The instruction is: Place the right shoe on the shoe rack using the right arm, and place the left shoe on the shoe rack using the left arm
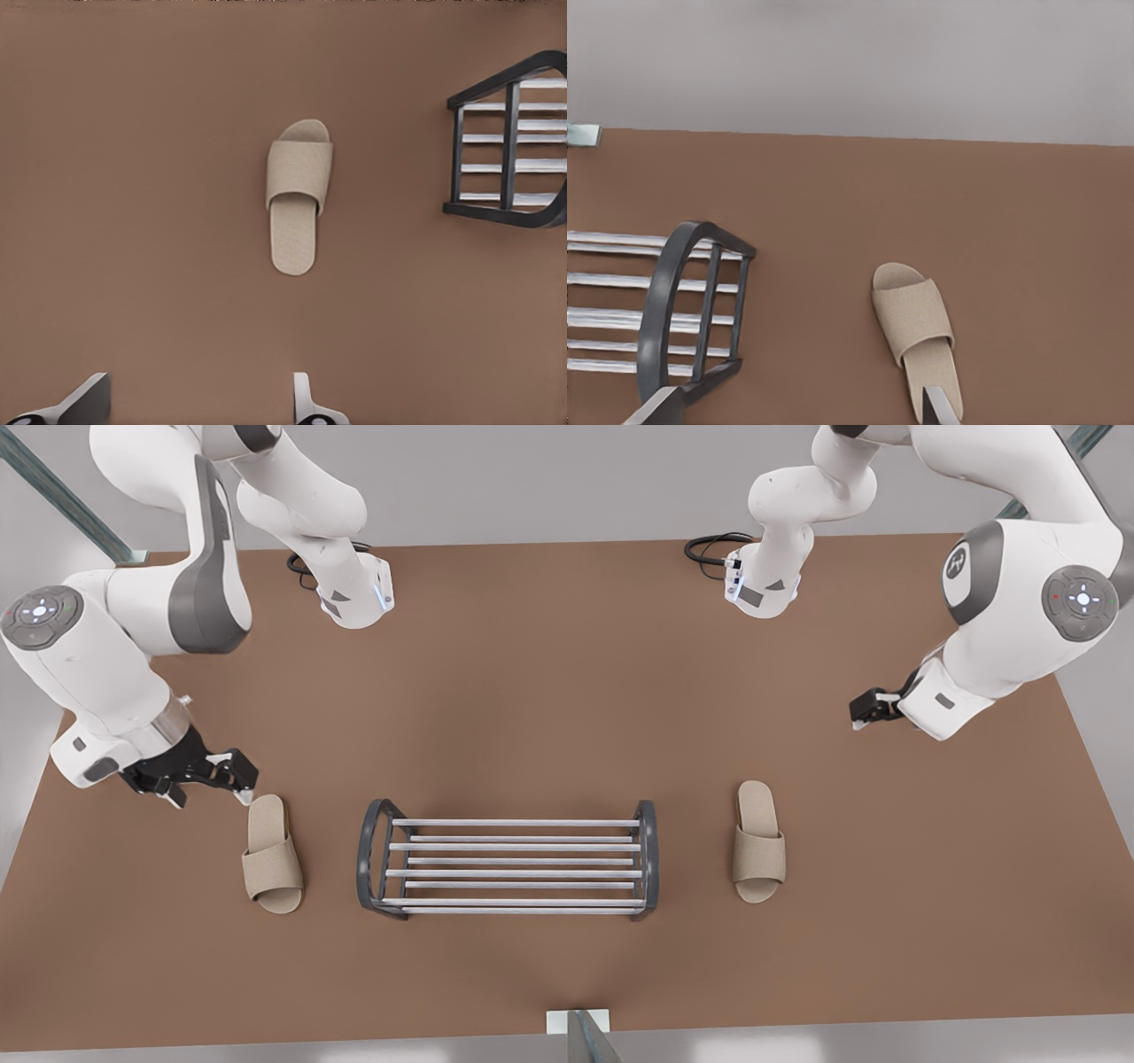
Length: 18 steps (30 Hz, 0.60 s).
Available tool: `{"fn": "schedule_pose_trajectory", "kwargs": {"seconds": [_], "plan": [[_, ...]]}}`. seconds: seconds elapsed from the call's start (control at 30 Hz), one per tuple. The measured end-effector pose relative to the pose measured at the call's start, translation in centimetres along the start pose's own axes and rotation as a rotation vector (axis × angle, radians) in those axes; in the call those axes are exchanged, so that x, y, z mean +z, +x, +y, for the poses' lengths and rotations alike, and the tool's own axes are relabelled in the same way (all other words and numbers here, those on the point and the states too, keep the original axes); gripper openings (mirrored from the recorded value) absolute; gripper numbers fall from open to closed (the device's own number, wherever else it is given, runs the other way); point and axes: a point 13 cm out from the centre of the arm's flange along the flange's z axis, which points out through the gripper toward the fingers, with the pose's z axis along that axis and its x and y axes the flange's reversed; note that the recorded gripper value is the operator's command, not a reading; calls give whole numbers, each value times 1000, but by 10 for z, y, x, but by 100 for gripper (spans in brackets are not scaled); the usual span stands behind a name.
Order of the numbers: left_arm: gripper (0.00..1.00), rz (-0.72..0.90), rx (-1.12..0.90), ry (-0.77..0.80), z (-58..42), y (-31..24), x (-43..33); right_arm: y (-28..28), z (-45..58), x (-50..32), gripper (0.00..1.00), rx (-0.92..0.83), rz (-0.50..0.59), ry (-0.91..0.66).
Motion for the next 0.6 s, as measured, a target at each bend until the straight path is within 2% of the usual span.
{"fn": "schedule_pose_trajectory", "kwargs": {"seconds": [0.13,0.2,0.27,0.33,0.4,0.47,0.53,0.6], "plan": [[100,9,-7,7,-9,-4,12,-4,0,-15,100,13,-37,0],[99,146,31,-12,-31,25,120,13,-6,-34,100,21,-64,26],[99,179,102,-66,-54,88,251,51,-16,-38,100,30,-78,69],[98,81,184,-69,-78,125,335,110,-33,-13,100,47,-83,117],[97,-81,249,-35,-107,122,357,151,-50,43,100,75,-79,123],[99,-213,257,19,-122,100,369,143,-63,77,100,106,-119,100],[99,-315,116,59,-68,59,375,117,-75,112,100,136,-148,66],[99,-404,9,82,-24,30,379,142,-105,177,100,194,-136,55]]}}
